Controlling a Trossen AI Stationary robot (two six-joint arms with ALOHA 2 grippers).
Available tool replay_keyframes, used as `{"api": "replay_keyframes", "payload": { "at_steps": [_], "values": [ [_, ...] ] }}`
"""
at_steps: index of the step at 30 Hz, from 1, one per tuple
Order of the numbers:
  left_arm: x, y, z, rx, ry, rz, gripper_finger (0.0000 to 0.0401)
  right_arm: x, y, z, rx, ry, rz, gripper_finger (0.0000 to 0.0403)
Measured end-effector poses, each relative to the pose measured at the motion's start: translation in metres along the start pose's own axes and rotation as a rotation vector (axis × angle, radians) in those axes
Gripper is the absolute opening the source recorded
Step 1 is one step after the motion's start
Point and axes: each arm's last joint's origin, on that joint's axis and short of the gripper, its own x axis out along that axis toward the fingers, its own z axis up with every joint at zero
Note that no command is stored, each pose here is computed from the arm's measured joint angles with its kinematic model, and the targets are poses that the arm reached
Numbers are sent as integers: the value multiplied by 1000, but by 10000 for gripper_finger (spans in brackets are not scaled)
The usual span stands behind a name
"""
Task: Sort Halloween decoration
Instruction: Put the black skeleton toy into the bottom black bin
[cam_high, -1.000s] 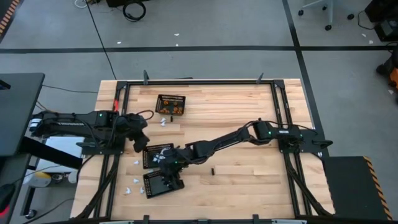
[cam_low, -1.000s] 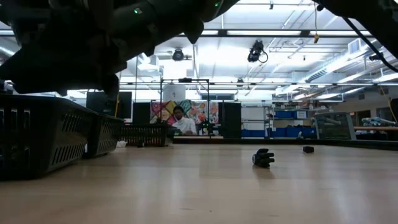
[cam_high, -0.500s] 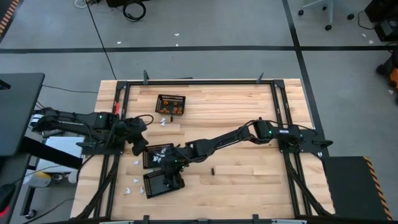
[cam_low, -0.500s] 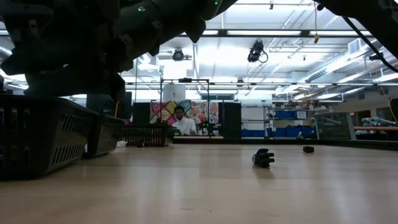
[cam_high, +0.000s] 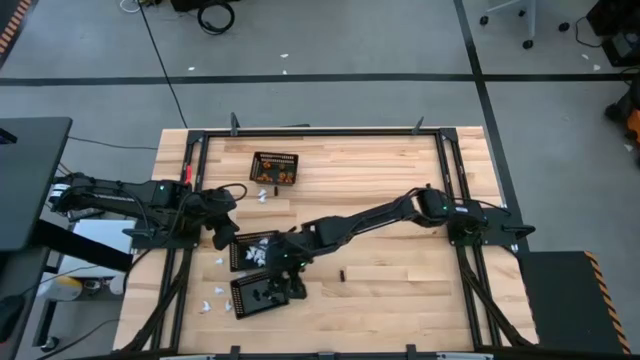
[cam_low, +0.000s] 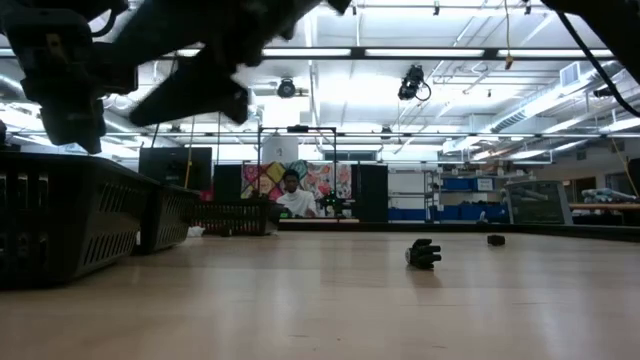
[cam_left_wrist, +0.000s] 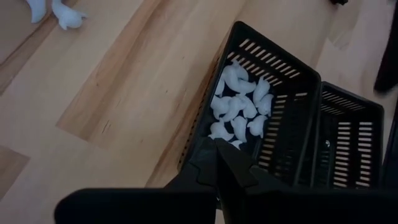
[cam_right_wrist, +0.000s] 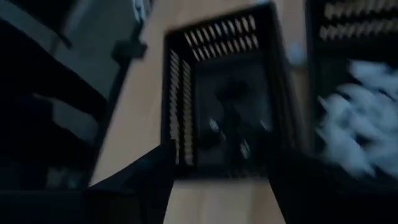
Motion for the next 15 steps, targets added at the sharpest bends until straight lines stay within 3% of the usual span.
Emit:
{"api": "replay_keyframes", "payload": {
  "at_steps": [7, 11, 15],
  "values": [
    [0, 0, 0, 8, -1, -1, 5, -36, 5, -13, -2, 170, -131, 213],
    [0, 0, 1, 5, -11, 7, 5, -38, 4, -39, 83, 282, -136, 194],
    [0, -1, 2, 3, -33, 8, 5, -46, 21, -67, 87, 324, -140, 176]
  ]
}}
